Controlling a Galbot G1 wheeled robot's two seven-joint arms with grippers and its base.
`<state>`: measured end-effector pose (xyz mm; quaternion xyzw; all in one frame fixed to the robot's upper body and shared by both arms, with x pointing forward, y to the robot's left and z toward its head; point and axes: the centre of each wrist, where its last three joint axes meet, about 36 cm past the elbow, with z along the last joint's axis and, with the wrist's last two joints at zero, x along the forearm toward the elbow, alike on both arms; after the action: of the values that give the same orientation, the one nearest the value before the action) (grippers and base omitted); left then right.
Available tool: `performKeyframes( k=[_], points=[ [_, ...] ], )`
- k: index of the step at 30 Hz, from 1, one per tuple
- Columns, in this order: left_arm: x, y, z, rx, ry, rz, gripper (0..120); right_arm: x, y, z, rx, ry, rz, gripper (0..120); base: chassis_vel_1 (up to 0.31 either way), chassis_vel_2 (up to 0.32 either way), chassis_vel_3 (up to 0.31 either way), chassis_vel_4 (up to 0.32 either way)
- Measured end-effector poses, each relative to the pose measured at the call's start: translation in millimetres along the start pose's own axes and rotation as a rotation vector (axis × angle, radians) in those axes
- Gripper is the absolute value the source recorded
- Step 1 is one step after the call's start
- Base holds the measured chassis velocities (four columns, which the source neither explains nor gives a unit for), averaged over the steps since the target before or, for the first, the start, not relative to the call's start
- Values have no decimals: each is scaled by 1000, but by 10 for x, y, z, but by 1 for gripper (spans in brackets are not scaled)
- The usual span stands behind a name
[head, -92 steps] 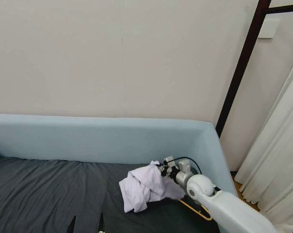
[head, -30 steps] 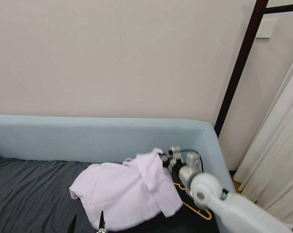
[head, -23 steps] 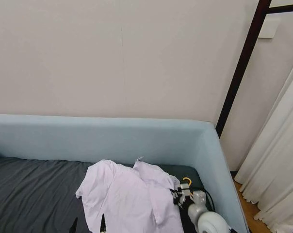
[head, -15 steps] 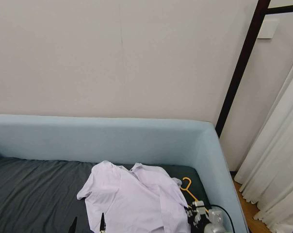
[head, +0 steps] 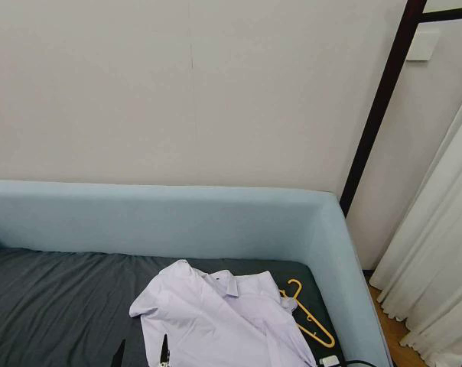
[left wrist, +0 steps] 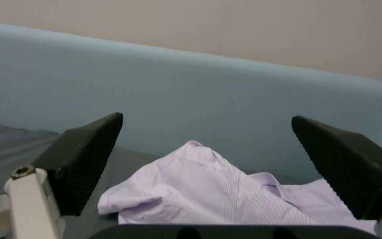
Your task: Pick up the clothes from the sofa and hang them on the clothes hanger.
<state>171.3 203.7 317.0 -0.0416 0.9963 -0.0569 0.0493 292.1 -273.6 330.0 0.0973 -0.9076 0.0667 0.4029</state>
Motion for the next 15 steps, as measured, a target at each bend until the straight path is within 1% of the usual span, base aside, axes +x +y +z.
performKeyframes(
  k=[3,5,6,11,12,15],
  points=[
    [-8,-8,11,2,1,1,100,-6,12,-10,-1,2,3,0,0,0,0,0],
    [-16,-12,20,2,2,2,100,11,31,-46,0,-15,1,5,0,0,0,0],
    [-16,-12,20,2,2,2,100,11,31,-46,0,-15,1,5,0,0,0,0],
    [-18,17,20,-2,5,2,100,103,31,-205,2,-113,7,27,0,0,0,0],
    [-18,17,20,-2,5,2,100,103,31,-205,2,-113,7,27,0,0,0,0],
    [-15,25,19,-4,7,3,100,205,22,-277,19,-162,16,41,0,0,0,0]
  ],
)
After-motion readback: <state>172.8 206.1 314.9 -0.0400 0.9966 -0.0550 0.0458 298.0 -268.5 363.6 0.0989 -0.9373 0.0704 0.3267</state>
